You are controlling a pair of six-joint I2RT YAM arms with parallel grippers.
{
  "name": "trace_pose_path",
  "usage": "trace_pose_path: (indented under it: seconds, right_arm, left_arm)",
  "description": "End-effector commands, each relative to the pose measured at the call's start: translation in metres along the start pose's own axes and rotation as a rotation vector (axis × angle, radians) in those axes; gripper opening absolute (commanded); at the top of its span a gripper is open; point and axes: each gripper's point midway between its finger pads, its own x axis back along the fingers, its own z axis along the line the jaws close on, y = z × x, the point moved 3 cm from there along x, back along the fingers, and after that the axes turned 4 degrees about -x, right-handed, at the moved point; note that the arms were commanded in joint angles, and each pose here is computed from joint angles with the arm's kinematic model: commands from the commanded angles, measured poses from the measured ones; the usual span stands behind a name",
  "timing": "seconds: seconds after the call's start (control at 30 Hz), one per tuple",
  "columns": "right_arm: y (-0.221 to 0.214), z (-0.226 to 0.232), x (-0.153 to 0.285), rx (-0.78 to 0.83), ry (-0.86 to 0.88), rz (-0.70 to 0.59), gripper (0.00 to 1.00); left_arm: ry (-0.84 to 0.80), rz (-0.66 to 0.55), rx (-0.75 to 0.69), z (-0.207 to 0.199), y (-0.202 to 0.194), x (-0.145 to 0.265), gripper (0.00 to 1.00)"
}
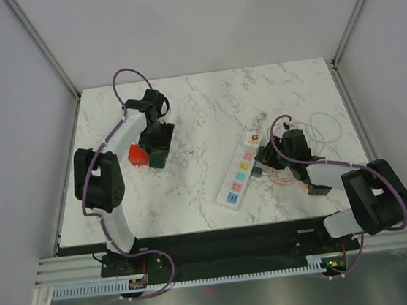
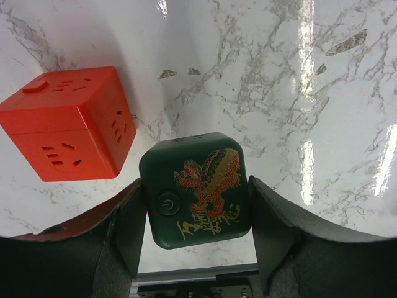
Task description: Pull the plug off the socket
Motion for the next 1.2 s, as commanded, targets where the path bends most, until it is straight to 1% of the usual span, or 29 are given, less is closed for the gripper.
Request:
trace_pose_path:
  seconds: [0.0, 0.1, 0.13, 0.23, 0.27, 0.3, 0.37, 0.4, 0.43, 0.47, 0.5, 0.53, 0.57, 0.6, 0.67, 0.73, 0.77, 0.8, 0.83, 0.97, 1.0, 1.03, 1.13, 1.17]
  right_arm:
    - [-0.011, -0.018, 0.001, 0.022, -0.071, 0.038, 0.41]
    - [-0.012, -0.019, 0.001, 0.021, -0.069, 0.040, 0.41]
    - [-0.012, -0.019, 0.002, 0.022, -0.070, 0.039, 0.41]
    - [-0.013, -0.019, 0.002, 0.026, -0.069, 0.043, 0.41]
    - [-0.014, -0.020, 0.003, 0.026, -0.070, 0.044, 0.41]
    - [-0.013, -0.020, 0.003, 0.029, -0.071, 0.041, 0.41]
    - [-0.013, -0.021, 0.003, 0.031, -0.072, 0.039, 0.41]
    - [-0.013, -0.021, 0.002, 0.030, -0.076, 0.040, 0.41]
    - [-0.013, -0.021, 0.001, 0.031, -0.072, 0.039, 0.41]
    - [-0.013, -0.021, 0.001, 0.029, -0.071, 0.040, 0.41]
    - [-0.014, -0.021, 0.000, 0.028, -0.070, 0.046, 0.41]
    - [-0.014, -0.020, 0.000, 0.028, -0.065, 0.045, 0.41]
    - [-0.015, -0.021, -0.001, 0.026, -0.067, 0.047, 0.41]
    - [-0.016, -0.022, -0.002, 0.025, -0.069, 0.051, 0.41]
    - [-0.017, -0.023, -0.002, 0.026, -0.069, 0.053, 0.41]
    - [-0.017, -0.024, -0.004, 0.025, -0.070, 0.055, 0.41]
    - [-0.018, -0.023, -0.004, 0.022, -0.068, 0.059, 0.41]
    - [-0.018, -0.023, -0.004, 0.021, -0.066, 0.059, 0.41]
    - [-0.018, -0.022, -0.005, 0.018, -0.061, 0.060, 0.41]
    - [-0.018, -0.019, -0.004, 0.020, -0.054, 0.059, 0.41]
    - [-0.017, -0.019, -0.003, 0.022, -0.055, 0.056, 0.41]
    - [-0.018, -0.019, -0.003, 0.023, -0.055, 0.056, 0.41]
    - [-0.015, -0.015, -0.002, 0.030, -0.053, 0.052, 0.41]
    - [-0.014, -0.013, -0.002, 0.034, -0.049, 0.048, 0.41]
  left_arm:
    - [0.025, 0.022, -0.039, 0.008, 0.003, 0.000, 0.02]
    - [0.026, 0.067, -0.032, 0.007, 0.000, -0.013, 0.02]
    - [0.025, 0.083, -0.030, 0.007, 0.002, -0.023, 0.02]
    - [0.026, 0.097, -0.028, 0.009, 0.005, -0.030, 0.03]
    - [0.027, 0.093, -0.017, 0.012, 0.008, -0.031, 0.05]
    - [0.027, 0.090, -0.006, 0.013, 0.010, -0.032, 0.13]
    - [0.034, 0.080, 0.005, 0.015, 0.013, -0.032, 0.24]
    - [0.049, 0.074, 0.011, 0.017, 0.016, -0.032, 0.33]
    - [0.055, 0.073, 0.016, 0.018, 0.017, -0.033, 0.36]
    - [0.062, 0.067, 0.019, 0.019, 0.018, -0.033, 0.42]
    - [0.073, 0.057, 0.023, 0.020, 0.020, -0.032, 0.50]
    - [0.081, 0.034, 0.028, 0.022, 0.023, -0.027, 0.54]
    - [0.099, 0.016, 0.033, 0.024, 0.026, -0.024, 0.64]
    - [0.103, -0.014, 0.037, 0.025, 0.030, -0.021, 0.67]
    - [0.102, -0.060, 0.040, 0.025, 0.036, -0.010, 0.80]
    - [0.098, -0.097, 0.044, 0.025, 0.042, 0.000, 0.86]
    - [0.084, -0.124, 0.046, 0.023, 0.046, 0.007, 0.91]
    - [0.078, -0.141, 0.051, 0.023, 0.049, 0.012, 0.94]
    - [0.072, -0.153, 0.050, 0.022, 0.050, 0.016, 1.00]
    - [0.073, -0.237, 0.074, 0.023, 0.057, 0.044, 1.00]
    - [0.073, -0.286, 0.088, 0.023, 0.060, 0.060, 1.00]
    - [0.069, -0.317, 0.096, 0.022, 0.063, 0.067, 1.00]
    - [0.010, -0.419, 0.101, 0.009, 0.068, 0.098, 1.00]
    - [-0.038, -0.442, 0.087, -0.001, 0.070, 0.103, 0.99]
